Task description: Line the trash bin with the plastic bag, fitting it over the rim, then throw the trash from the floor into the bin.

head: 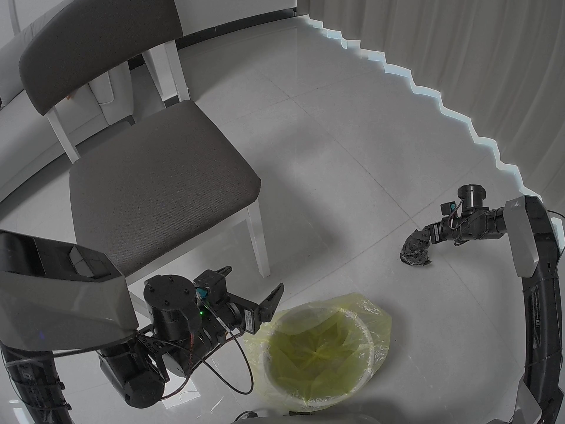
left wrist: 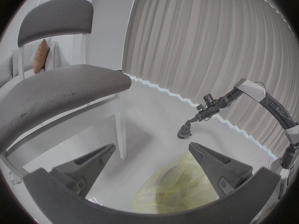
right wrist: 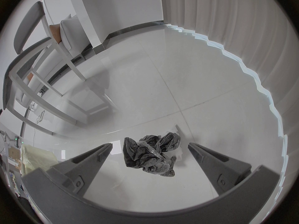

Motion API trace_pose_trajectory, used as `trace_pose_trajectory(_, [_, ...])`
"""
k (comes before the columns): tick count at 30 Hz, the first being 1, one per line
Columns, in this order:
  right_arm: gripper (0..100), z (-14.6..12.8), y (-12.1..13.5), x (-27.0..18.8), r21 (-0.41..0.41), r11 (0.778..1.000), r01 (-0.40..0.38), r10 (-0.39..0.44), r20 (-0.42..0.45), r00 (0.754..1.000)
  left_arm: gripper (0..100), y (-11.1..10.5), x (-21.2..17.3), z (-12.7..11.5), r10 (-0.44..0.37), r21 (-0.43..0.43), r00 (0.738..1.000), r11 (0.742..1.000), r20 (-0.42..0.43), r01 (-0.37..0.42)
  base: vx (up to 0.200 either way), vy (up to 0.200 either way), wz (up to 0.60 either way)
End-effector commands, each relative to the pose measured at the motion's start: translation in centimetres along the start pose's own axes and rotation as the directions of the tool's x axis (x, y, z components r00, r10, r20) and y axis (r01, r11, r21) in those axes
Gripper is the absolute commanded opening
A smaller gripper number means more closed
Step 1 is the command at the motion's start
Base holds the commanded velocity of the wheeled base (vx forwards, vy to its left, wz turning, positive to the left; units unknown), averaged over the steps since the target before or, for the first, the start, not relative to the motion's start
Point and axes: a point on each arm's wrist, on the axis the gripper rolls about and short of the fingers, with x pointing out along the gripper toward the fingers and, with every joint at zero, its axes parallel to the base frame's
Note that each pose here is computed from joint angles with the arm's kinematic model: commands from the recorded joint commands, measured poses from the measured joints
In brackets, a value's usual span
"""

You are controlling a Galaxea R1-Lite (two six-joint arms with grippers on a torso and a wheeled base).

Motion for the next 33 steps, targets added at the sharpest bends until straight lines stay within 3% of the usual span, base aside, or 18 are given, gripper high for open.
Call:
trace_pose_trajectory(1, [100,-1.4,0.2,1.6,0.003,1.000,-0.011,0.011,-0.021,1.000,100,0.0,0.0,0.0,-0.001,-0.002,1.000,1.000,0.009,0.001,0.000,0.000,0.00])
trace_pose_trajectory(12, [100,-4.1,0.6,3.5,0.023,0.999,-0.031,0.033,-0.080,0.996,100,-0.1,-0.1,-0.1,-0.001,-0.001,1.000,1.000,0.005,0.001,0.000,0.000,0.00])
trace_pose_trajectory(20, [100,-4.1,0.7,3.6,0.013,0.999,-0.032,0.032,-0.070,0.997,100,-0.1,-0.4,-0.2,0.003,0.001,1.000,1.000,-0.002,-0.003,0.000,0.000,0.00])
trace_pose_trajectory(33, [100,-2.8,0.2,3.8,-0.040,0.999,0.002,0.001,0.070,0.998,100,-0.4,-0.4,-0.4,-0.001,0.003,1.000,1.000,-0.010,0.001,0.000,0.000,0.00])
